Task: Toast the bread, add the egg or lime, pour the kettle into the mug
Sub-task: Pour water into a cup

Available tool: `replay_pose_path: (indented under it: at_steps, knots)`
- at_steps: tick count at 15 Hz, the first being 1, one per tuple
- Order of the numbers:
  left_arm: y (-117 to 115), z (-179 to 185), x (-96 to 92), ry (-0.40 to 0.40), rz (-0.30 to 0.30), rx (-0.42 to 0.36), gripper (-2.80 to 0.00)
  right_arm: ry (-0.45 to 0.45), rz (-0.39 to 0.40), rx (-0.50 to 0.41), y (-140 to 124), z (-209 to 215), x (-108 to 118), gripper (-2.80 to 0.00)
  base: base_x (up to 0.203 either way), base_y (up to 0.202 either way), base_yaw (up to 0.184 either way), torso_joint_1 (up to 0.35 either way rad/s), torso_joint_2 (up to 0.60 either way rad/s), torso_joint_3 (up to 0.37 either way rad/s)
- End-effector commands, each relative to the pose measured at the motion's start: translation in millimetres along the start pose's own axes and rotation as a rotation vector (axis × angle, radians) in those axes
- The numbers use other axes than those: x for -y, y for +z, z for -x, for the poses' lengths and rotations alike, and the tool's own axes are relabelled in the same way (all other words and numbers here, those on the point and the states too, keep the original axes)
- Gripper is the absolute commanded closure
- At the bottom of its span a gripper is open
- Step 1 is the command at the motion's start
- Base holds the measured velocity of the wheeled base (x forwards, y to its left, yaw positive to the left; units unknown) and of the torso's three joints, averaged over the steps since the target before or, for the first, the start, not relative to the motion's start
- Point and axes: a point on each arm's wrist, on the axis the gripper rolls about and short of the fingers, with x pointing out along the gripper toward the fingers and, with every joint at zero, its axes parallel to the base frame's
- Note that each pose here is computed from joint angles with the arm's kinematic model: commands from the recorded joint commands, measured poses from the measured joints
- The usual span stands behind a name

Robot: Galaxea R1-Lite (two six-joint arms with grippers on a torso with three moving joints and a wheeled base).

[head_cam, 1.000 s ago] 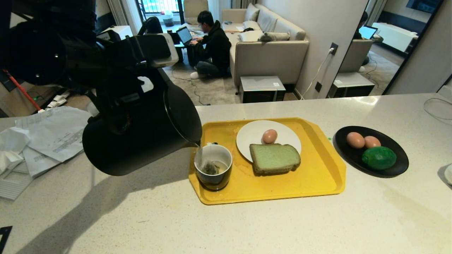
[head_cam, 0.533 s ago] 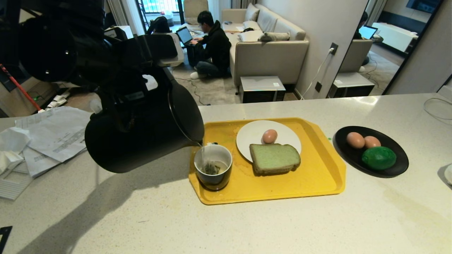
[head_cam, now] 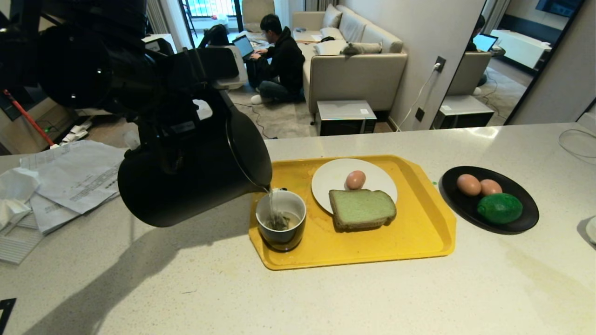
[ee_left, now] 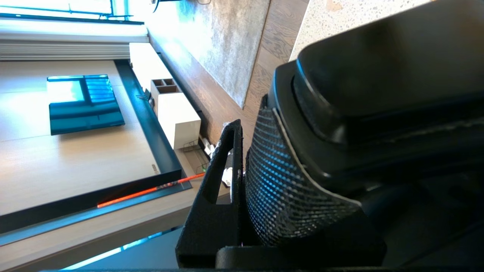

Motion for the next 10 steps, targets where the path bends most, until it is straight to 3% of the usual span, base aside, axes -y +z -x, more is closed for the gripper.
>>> replay_pose_path:
  at_steps: [1,10]
  knots:
    - [0.9,-1.9,1.0,-0.001,-0.006,-0.005,0.00,0.000,0.001,-0.001,-0.3,-0.1,0.0,0.00,0.000,0.000,0.000,0.000,0.00,0.000]
    - [-2.2,6.1,-3.8,0.006,0.072,0.016,0.00,0.001,0.001,-0.001,-0.3,-0.1,0.0,0.00,0.000,0.000,0.000,0.000,0.00,0.000]
